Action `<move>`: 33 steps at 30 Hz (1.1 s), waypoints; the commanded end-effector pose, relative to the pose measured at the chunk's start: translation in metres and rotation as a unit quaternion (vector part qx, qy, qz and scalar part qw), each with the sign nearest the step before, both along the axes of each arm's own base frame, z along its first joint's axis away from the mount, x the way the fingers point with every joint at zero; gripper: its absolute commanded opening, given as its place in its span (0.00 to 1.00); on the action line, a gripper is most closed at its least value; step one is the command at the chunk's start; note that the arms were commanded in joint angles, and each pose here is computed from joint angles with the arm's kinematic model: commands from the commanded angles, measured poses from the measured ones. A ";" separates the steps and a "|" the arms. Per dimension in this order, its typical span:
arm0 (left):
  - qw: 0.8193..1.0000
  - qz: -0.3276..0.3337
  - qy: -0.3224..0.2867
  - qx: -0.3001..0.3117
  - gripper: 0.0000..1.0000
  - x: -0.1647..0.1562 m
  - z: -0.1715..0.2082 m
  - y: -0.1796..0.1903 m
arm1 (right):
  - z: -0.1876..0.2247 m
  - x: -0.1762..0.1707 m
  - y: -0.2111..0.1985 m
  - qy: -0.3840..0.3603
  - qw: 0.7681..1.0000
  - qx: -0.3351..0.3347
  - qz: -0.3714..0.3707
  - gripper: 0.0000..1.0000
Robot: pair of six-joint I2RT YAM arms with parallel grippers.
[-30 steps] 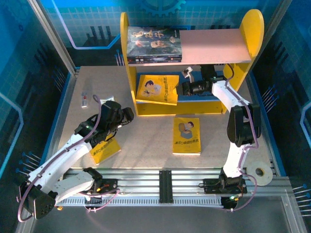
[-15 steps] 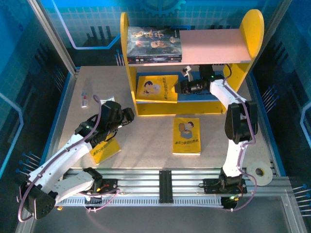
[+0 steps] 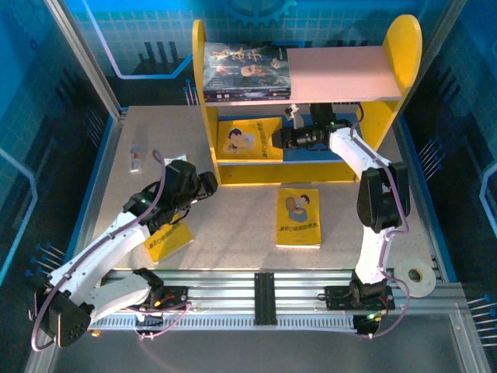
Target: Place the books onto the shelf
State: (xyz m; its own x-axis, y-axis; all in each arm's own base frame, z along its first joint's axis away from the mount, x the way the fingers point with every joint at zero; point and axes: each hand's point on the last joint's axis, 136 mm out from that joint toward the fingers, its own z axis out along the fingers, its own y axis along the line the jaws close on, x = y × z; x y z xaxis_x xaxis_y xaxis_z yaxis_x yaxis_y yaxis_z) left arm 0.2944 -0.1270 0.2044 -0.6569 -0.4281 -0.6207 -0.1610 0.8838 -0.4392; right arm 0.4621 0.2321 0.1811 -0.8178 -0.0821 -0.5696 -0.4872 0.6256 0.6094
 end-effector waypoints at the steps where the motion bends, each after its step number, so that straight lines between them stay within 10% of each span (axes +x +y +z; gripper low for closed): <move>1: 1.000 -0.016 -0.009 0.004 0.71 0.007 0.006 -0.004 | 0.005 0.009 -0.003 -0.027 0.999 -0.032 -0.028 0.52; 12: 0.999 -0.028 -0.010 0.019 0.71 0.019 0.007 -0.010 | 0.009 0.003 -0.018 -0.039 0.996 -0.058 -0.057 0.73; 33: 1.000 -0.025 -0.001 0.015 0.71 0.018 -0.006 -0.006 | 0.014 -0.029 -0.013 -0.041 0.995 -0.076 -0.040 0.69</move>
